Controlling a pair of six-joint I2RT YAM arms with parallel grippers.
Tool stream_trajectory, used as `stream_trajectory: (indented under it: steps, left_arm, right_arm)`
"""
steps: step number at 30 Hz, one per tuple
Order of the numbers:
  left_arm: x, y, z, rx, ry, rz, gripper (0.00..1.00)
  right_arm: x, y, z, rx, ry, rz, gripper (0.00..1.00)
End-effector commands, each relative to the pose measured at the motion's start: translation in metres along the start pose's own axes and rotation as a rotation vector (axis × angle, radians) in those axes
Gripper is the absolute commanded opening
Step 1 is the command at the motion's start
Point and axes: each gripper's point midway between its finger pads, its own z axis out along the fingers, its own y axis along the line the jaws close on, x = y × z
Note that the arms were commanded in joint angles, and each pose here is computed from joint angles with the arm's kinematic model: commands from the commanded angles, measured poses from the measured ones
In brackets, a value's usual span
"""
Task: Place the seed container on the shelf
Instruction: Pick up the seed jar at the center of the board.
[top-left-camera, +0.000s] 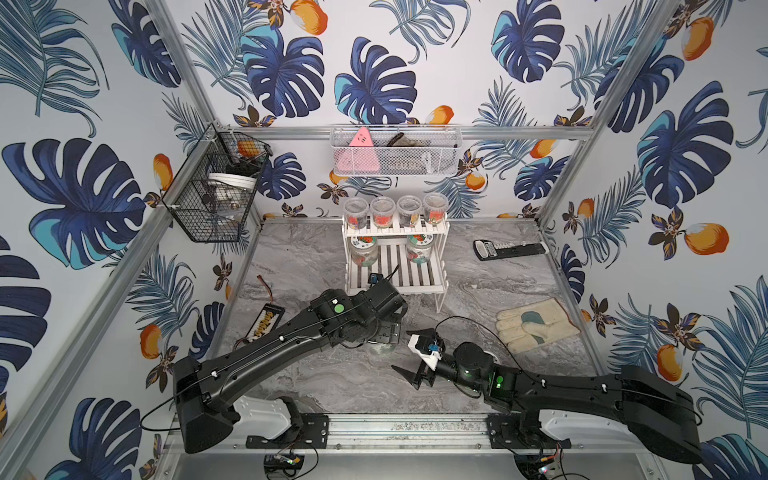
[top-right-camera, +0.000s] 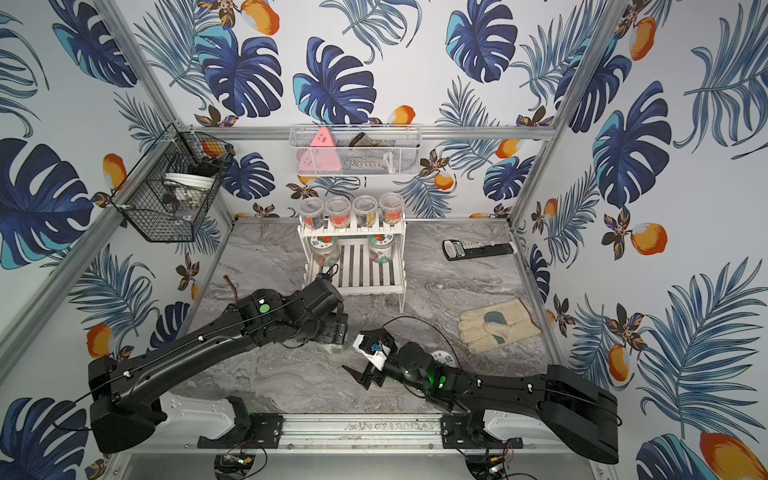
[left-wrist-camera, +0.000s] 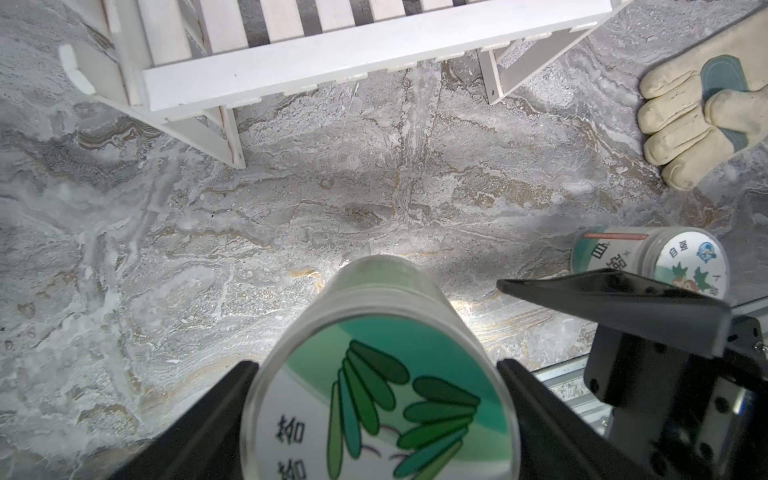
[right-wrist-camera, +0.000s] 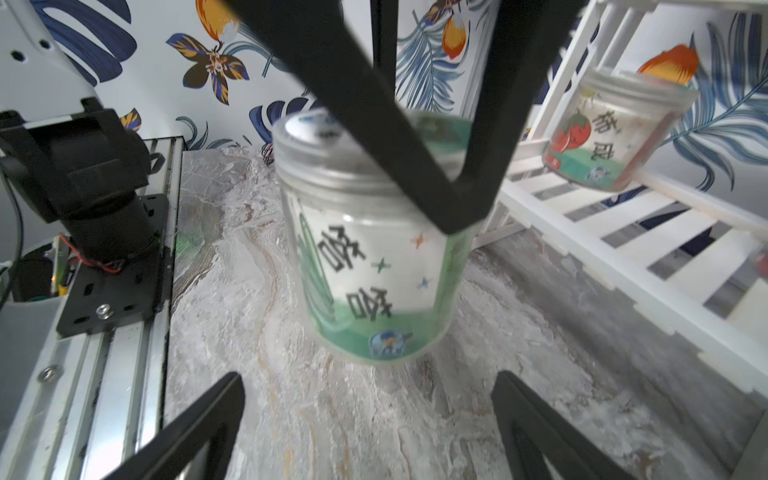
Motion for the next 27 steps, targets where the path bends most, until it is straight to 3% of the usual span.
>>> stream_trajectory:
  steps: [1, 15, 27]
  left_arm:
    - [-0.001, 0.001, -0.005, 0.001, 0.000, 0.014, 0.86]
    - [-0.005, -0.001, -0.009, 0.019, -0.021, 0.009, 0.86]
    - [-0.003, -0.001, -0.007, 0.025, -0.014, 0.009, 0.86]
  right_arm:
    - [-0.037, -0.005, 0.005, 0.033, -0.157, -0.024, 0.99]
    - [-0.034, 0.000, 0.034, 0.007, -0.182, 0.123, 1.00]
    - [-0.031, -0.007, 0.049, 0.055, -0.178, 0.114, 1.00]
